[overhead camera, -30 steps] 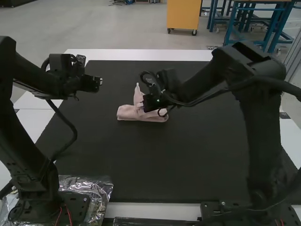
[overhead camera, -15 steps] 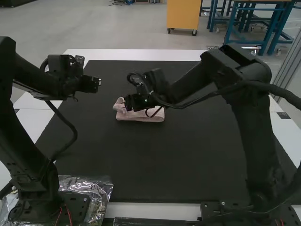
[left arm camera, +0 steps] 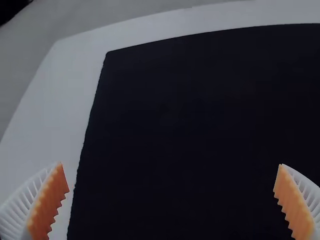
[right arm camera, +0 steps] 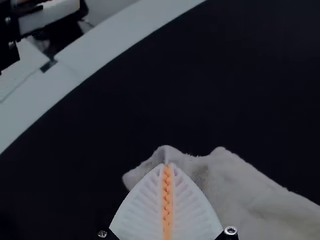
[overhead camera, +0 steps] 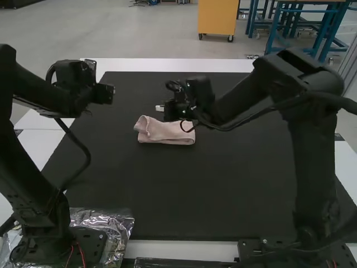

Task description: Fold the towel.

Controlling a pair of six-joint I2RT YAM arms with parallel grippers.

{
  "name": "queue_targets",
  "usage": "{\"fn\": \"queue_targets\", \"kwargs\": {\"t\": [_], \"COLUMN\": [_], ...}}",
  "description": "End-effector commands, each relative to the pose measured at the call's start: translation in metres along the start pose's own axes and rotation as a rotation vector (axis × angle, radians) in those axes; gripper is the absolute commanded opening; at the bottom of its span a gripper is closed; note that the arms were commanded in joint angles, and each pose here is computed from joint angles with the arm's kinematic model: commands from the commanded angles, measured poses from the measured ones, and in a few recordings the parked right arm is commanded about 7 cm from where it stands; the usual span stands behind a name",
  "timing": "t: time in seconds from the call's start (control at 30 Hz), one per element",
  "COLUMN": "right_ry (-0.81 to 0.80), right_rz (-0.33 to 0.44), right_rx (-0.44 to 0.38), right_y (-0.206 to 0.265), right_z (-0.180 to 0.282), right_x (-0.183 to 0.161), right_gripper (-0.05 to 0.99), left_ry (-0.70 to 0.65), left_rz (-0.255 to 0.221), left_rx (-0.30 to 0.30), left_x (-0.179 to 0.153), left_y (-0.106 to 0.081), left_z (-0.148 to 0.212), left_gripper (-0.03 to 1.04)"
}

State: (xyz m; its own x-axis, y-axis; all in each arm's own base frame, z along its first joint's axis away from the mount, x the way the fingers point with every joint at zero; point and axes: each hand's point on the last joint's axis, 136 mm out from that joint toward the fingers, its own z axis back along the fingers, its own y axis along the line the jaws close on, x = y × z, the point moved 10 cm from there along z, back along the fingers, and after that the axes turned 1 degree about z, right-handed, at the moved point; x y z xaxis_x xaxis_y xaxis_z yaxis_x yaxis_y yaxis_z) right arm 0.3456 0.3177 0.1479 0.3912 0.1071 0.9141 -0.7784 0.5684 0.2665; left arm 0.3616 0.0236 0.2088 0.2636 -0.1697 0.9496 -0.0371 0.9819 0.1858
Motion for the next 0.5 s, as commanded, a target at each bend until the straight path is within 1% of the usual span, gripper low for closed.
{"fn": "queue_targets", "kwargs": {"t": [0.0, 0.47], "right_ry": [0.008, 0.043], "right_rz": [-0.017, -0.066], "right_rx": [-0.015, -0.038], "right_y": [-0.010, -0.043], "right_z": [-0.005, -0.021], "right_x": [-0.011, -0.052], "right_gripper": [-0.02, -0.03], "left_ry": [-0.039, -0.054], "left_rz": [-0.015, -0.007], "left_rx": [0.072, 0.076], "left_x": [0.014, 0.019], "left_y": [0.000, 0.000], "left_z": [0.007, 0.011], "left_gripper": [0.97, 0.97]}}
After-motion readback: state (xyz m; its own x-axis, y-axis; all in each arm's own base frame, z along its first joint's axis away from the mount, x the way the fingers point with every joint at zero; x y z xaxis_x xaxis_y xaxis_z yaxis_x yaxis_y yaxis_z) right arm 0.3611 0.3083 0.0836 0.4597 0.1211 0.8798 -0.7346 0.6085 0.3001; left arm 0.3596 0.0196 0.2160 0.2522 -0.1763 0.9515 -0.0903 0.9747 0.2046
